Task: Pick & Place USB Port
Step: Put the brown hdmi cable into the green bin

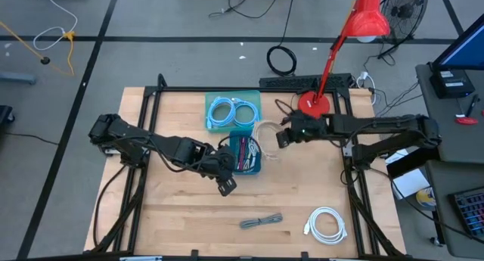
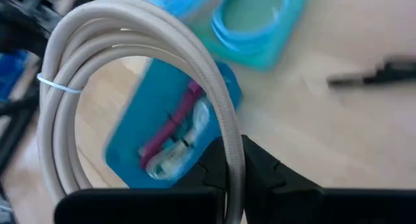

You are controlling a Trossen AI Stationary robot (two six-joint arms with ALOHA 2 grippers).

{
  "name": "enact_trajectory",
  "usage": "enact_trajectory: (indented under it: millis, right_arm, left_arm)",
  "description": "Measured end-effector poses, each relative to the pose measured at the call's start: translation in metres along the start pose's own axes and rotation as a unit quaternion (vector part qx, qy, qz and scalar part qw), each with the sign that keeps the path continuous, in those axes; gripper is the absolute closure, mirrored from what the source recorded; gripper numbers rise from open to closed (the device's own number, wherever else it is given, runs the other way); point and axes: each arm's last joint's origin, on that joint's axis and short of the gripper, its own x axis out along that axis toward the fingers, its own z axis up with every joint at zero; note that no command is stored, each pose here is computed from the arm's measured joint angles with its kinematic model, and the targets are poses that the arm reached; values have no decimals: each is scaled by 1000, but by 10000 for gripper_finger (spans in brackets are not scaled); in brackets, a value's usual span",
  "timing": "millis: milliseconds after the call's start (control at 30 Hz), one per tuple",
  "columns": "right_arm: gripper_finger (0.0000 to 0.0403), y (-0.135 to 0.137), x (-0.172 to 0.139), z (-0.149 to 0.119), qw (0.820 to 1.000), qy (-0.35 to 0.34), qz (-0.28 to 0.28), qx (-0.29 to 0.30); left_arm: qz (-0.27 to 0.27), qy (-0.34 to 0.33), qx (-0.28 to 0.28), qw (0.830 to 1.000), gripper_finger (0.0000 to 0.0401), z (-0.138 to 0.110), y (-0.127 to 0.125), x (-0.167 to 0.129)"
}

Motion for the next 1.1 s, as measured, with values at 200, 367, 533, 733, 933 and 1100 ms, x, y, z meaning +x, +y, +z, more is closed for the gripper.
enact_trajectory:
  millis: [200, 367, 533, 733, 933, 1100]
  right_arm:
    - [393, 15, -1, 28, 999, -35, -1, -20]
    - [393, 24, 11, 50, 998, -46, -12, -30]
    - [393, 30, 37, 73, 998, -33, -24, -45]
    - [393, 26, 70, 93, 999, 2, -32, -44]
    - [393, 25, 82, 103, 999, 8, -28, -39]
    - [393, 22, 82, 110, 999, -1, -23, -32]
  left_arm:
    - [45, 17, -28, 998, 284, -5, 7, 0]
    - [89, 32, -57, 994, 284, -11, 13, -2]
    - [113, 23, -69, 991, 284, -16, 14, -3]
    - [117, 18, -73, 990, 284, -18, 12, -4]
    - [114, 19, -77, 990, 284, -19, 11, -4]
    - [115, 22, -74, 990, 284, -23, 8, -5]
